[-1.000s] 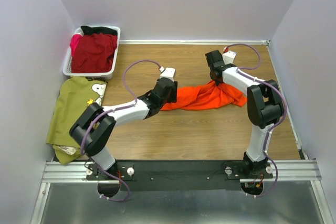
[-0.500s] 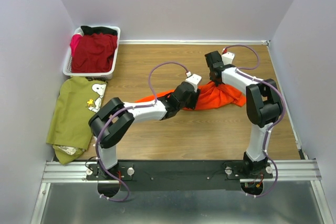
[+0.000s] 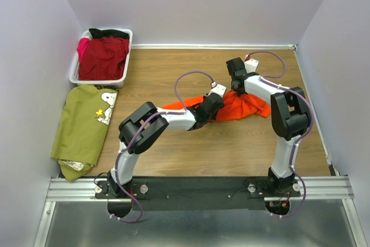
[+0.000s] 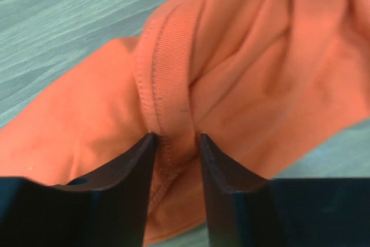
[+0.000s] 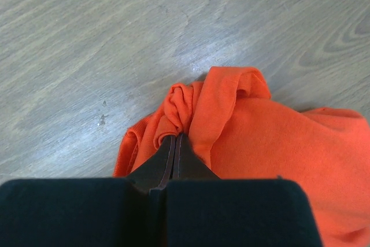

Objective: Fold and stack the t-shirts
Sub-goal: Flatten out the tshirt

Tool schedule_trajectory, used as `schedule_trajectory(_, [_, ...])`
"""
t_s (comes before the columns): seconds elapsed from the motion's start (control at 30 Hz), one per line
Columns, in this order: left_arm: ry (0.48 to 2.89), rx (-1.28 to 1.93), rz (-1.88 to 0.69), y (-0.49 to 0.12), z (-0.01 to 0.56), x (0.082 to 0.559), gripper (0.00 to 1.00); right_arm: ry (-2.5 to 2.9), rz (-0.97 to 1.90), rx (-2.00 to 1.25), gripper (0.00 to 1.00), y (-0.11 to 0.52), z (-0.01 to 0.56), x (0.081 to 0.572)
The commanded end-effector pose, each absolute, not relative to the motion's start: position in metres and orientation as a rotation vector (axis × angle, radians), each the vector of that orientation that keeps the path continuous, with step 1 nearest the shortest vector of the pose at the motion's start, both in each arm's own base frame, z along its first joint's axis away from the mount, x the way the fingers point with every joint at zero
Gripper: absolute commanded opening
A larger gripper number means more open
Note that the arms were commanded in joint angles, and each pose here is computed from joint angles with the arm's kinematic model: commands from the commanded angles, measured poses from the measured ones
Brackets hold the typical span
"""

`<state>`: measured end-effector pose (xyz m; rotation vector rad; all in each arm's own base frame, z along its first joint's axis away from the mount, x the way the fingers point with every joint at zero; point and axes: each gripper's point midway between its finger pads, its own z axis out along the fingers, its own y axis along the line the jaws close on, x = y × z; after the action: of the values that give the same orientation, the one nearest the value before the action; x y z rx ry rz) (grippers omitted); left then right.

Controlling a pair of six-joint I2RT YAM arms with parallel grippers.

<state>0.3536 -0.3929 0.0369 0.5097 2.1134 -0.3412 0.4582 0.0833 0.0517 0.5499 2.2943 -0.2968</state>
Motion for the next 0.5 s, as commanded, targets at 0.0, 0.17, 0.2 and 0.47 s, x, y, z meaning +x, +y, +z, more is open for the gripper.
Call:
schedule_trajectory(0.0, [2.078, 0.354, -0.207, -0.37, 0.053, 0.38, 0.28, 2.33, -0.296, 0.546, 0.01, 0.082, 0.042, 0.448])
schedule_trajectory(0.17, [2.048, 0.279, -0.153, -0.35, 0.074, 0.382, 0.0, 2.337, -0.297, 0.547, 0.01, 0.081, 0.039, 0.445])
schedule_trajectory(0.2, [2.034, 0.254, -0.16, -0.346, 0.085, 0.383, 0.0, 2.338, -0.298, 0.547, 0.01, 0.081, 0.038, 0.446])
schedule_trajectory(0.47, [1.966, 0.143, -0.129, -0.322, 0.126, 0.395, 0.0, 2.349, -0.308, 0.541, 0.01, 0.08, 0.033, 0.443])
